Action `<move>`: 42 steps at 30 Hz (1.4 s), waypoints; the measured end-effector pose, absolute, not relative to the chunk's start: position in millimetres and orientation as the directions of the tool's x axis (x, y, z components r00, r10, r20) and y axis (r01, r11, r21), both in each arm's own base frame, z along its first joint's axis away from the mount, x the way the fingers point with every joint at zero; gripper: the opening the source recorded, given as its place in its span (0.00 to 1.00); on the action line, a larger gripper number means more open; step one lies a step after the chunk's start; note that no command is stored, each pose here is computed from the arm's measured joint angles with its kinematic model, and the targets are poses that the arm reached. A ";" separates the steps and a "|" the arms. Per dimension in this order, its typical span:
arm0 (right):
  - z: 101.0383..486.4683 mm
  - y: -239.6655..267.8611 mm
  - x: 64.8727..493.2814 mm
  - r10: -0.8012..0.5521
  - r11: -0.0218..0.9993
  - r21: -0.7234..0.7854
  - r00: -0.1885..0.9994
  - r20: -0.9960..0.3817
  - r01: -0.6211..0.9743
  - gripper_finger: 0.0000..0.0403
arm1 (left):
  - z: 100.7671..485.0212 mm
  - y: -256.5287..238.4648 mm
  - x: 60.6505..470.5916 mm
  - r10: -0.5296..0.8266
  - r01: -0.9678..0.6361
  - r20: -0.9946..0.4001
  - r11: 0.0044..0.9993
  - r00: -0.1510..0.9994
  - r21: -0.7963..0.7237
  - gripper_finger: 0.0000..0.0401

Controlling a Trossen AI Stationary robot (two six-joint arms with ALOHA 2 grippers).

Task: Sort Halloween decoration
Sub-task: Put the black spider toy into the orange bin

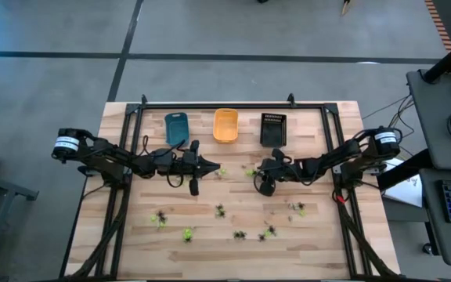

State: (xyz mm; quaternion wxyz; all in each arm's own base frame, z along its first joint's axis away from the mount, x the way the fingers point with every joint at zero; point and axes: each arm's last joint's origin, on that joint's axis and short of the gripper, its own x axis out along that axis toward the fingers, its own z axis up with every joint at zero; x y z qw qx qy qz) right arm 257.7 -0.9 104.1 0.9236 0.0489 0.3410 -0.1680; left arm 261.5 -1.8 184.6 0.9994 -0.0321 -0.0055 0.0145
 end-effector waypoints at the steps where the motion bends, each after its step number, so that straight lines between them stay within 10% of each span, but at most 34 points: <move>1: 104.4 -0.8 257.7 -0.274 0.940 -0.021 0.713 -0.646 0.341 0.20 | 184.6 -1.9 261.5 0.029 -0.028 0.010 0.998 1.000 -0.064 0.00; 20: 117.0 -0.2 257.3 -0.252 0.944 0.017 0.750 -0.612 0.331 0.02 | 184.8 -1.8 261.5 0.030 -0.029 0.012 0.997 0.999 -0.065 0.00; 35: 132.1 2.7 248.7 -0.150 0.986 -0.041 0.759 -0.634 0.161 0.03 | 184.9 -1.8 261.5 0.030 -0.029 0.013 0.997 0.999 -0.065 0.00; 42: 127.7 1.0 249.9 -0.165 0.982 -0.175 0.749 -0.642 0.066 0.19 | 185.2 -1.8 261.4 0.030 -0.029 0.015 0.997 0.999 -0.065 0.00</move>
